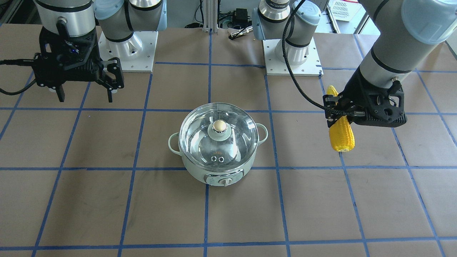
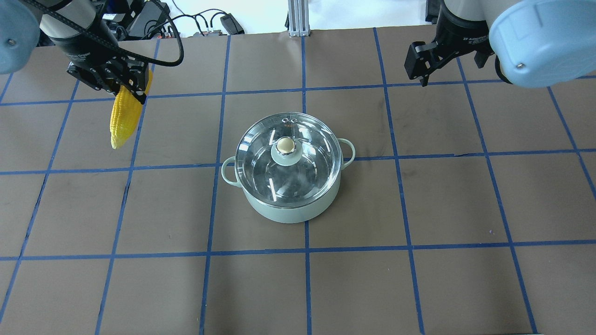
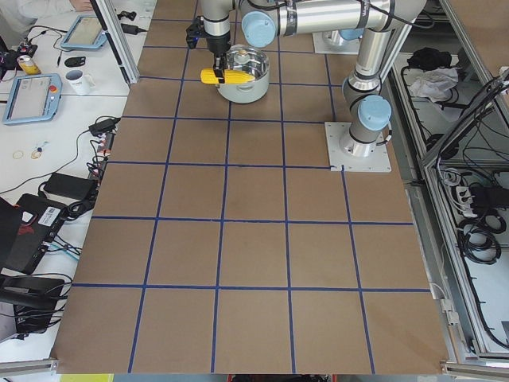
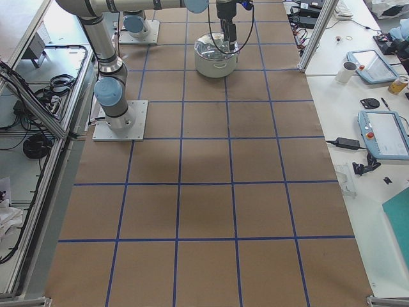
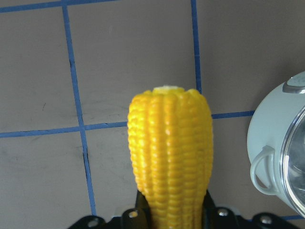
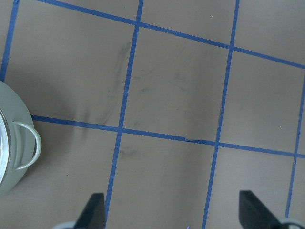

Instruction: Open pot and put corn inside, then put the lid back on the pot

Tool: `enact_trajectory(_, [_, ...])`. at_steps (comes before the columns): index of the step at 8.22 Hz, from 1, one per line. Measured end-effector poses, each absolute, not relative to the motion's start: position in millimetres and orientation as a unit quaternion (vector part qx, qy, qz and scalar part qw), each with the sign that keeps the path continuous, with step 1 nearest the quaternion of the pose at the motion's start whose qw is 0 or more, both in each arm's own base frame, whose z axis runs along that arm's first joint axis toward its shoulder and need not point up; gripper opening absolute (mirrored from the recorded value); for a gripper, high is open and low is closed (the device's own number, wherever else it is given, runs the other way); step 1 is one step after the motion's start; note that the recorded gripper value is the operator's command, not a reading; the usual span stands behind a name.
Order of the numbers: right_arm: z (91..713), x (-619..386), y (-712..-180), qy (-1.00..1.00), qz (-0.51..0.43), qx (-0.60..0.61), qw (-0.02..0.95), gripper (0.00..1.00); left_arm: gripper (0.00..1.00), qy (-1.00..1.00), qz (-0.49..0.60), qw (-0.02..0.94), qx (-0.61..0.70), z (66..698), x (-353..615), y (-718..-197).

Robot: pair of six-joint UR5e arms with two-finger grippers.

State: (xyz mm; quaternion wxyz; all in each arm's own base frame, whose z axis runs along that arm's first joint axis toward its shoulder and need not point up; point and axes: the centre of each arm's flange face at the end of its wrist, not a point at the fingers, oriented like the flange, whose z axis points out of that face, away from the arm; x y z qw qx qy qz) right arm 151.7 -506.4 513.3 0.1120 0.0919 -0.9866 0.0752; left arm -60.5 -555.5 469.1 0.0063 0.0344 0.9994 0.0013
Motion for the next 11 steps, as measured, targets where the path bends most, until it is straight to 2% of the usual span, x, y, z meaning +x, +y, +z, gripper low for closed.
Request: enact_trajectory(11, [512.6, 153.0, -506.3, -0.988, 0.078, 0.075, 0.109, 1.00, 0.00, 0.999, -0.021, 0.009, 0.039, 472.5, -60.4, -558.4])
